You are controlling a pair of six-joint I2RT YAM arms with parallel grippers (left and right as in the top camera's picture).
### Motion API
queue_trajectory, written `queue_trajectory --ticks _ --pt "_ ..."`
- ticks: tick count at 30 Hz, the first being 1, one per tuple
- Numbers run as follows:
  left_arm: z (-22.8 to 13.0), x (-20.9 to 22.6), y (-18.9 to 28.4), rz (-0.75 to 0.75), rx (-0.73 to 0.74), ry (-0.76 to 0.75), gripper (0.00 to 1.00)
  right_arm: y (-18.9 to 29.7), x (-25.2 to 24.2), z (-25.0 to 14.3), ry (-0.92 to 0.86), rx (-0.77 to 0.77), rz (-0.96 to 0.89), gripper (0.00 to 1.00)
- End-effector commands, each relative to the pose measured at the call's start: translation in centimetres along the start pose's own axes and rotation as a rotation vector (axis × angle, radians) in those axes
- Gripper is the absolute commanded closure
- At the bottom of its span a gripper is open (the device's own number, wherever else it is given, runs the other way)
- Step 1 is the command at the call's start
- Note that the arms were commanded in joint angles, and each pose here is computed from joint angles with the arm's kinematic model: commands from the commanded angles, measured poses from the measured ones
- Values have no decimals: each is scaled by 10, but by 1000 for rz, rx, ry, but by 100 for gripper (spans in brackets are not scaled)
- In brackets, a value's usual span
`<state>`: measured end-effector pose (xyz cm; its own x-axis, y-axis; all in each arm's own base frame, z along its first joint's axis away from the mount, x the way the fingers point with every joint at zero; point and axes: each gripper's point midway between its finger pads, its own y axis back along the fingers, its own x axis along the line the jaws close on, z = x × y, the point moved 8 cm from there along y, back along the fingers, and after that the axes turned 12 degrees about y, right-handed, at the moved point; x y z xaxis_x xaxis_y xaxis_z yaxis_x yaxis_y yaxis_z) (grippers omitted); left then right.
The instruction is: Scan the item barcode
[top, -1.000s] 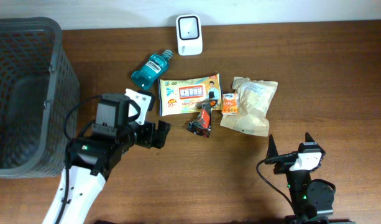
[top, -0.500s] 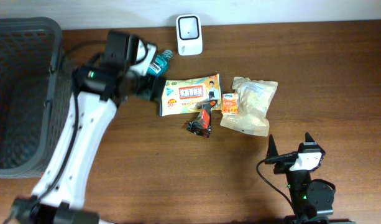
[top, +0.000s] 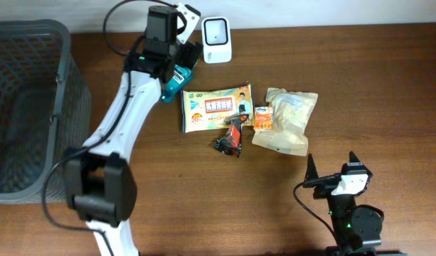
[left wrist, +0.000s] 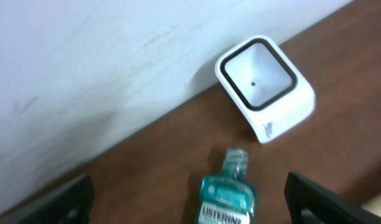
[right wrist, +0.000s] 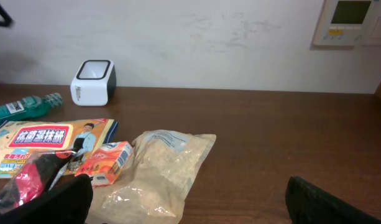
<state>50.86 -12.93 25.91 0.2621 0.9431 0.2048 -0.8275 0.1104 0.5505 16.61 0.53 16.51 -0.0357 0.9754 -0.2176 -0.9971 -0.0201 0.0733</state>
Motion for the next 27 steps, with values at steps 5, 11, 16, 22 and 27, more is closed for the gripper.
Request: queue_trajectory --ticks 5,11,16,22,27 --pt "-38 -14 -84 20 -35 -11 2 0 2 -3 7 4 6 1" --pt "-66 -24 -118 5 -22 -60 5 0 2 -3 6 4 6 1" --pt "-83 -31 -126 -45 24 -93 6 0 2 -3 7 4 6 1" --pt "-112 -38 -123 -120 193 -103 9 0 2 -3 6 4 6 1" --pt "-131 -34 -119 -134 300 -101 13 0 2 -3 7 4 6 1"
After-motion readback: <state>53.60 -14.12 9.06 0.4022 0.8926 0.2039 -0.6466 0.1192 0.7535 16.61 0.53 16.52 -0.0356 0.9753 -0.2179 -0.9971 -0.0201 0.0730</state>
